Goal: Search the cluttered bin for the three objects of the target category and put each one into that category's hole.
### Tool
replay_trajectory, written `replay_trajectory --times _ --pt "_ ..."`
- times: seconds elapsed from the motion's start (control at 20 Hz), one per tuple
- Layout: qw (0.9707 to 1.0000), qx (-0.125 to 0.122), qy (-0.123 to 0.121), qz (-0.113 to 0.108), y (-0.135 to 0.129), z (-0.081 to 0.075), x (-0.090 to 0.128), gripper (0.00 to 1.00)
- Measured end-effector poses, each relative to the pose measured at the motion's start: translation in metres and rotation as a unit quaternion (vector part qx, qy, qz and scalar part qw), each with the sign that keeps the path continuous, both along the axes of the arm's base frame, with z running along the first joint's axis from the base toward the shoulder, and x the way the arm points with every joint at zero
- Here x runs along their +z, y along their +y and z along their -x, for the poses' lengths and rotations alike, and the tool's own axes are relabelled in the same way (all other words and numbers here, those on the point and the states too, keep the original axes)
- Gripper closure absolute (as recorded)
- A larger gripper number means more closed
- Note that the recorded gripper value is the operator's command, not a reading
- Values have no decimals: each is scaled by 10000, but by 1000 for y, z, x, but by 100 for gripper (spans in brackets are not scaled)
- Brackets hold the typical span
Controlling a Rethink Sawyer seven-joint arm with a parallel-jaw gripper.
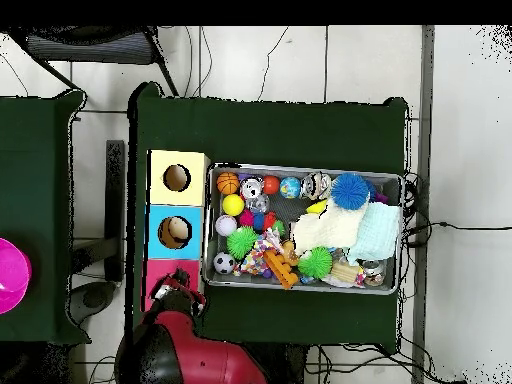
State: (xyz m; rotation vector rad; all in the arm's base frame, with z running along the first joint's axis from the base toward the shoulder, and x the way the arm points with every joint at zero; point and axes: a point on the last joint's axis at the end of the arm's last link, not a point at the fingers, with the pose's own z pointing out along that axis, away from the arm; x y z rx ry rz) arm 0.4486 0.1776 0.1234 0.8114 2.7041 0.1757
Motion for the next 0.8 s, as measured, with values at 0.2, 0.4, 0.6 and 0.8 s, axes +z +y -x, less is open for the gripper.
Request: replay_trajectory --times 0.2,0.4,0.6,0.8 --pt "9999 0 120 -4 0 5 -8 100" --pt "9999 0 167 -5 0 8 -11 100" --pt "9998 12 200 -6 1 10 -13 100" --pt "9995 56 301 -22 5 15 -13 100"
